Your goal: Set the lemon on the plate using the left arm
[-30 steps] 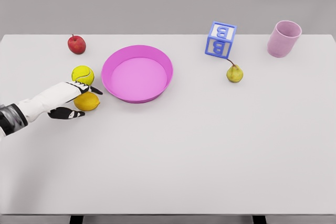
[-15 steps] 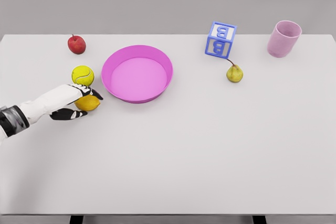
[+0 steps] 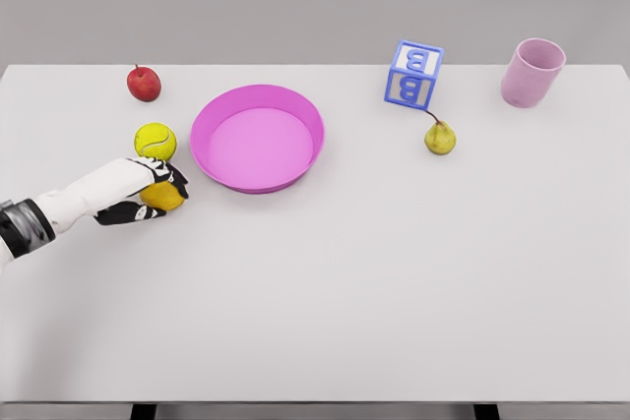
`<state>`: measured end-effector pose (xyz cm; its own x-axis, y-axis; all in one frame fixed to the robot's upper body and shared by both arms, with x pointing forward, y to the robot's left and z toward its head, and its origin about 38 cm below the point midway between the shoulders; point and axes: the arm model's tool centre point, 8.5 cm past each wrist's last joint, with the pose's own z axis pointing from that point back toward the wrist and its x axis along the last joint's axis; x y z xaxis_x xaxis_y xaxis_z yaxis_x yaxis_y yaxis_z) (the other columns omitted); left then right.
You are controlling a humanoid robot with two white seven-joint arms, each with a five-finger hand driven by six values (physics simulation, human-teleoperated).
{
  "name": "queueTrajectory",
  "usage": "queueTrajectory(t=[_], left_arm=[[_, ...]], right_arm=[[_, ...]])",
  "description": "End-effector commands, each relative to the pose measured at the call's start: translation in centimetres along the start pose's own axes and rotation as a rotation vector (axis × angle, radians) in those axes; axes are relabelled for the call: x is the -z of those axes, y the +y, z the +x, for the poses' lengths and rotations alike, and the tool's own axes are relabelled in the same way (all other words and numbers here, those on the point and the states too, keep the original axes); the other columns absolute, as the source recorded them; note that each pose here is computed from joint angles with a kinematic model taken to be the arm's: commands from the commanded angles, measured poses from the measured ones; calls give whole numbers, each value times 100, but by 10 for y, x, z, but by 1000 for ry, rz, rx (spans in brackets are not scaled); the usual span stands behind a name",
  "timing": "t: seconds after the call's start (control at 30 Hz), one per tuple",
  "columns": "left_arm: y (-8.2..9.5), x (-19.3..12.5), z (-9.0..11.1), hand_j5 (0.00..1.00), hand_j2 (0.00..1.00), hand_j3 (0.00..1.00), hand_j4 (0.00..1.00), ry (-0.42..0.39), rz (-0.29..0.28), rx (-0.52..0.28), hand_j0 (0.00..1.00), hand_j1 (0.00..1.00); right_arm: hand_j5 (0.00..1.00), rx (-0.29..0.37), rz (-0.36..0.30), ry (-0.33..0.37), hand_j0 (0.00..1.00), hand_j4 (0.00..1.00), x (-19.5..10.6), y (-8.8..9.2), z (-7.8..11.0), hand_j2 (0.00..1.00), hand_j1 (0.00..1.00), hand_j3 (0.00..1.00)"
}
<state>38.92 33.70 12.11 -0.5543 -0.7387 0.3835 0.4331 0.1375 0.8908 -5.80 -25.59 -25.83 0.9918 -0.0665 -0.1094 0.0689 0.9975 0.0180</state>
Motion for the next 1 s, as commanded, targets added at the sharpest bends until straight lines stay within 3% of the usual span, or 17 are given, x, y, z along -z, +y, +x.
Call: queueTrajectory(t=[0.0,0.57,0.97], left_arm=[[3,0,3,49,49,49,49,-9,9,3,49,49],[21,0,20,49,49,49,49,-54,48,53,49,49],[34,-4,22,50,50,50,50,-56,79,71,50,50]], right_arm=[[100,-1,0,-1,100,100,0,0,0,100,100,100],[100,0,0,1,100,100,0,0,0,100,100,100],[100,0,0,1,100,100,0,0,0,100,100,100]])
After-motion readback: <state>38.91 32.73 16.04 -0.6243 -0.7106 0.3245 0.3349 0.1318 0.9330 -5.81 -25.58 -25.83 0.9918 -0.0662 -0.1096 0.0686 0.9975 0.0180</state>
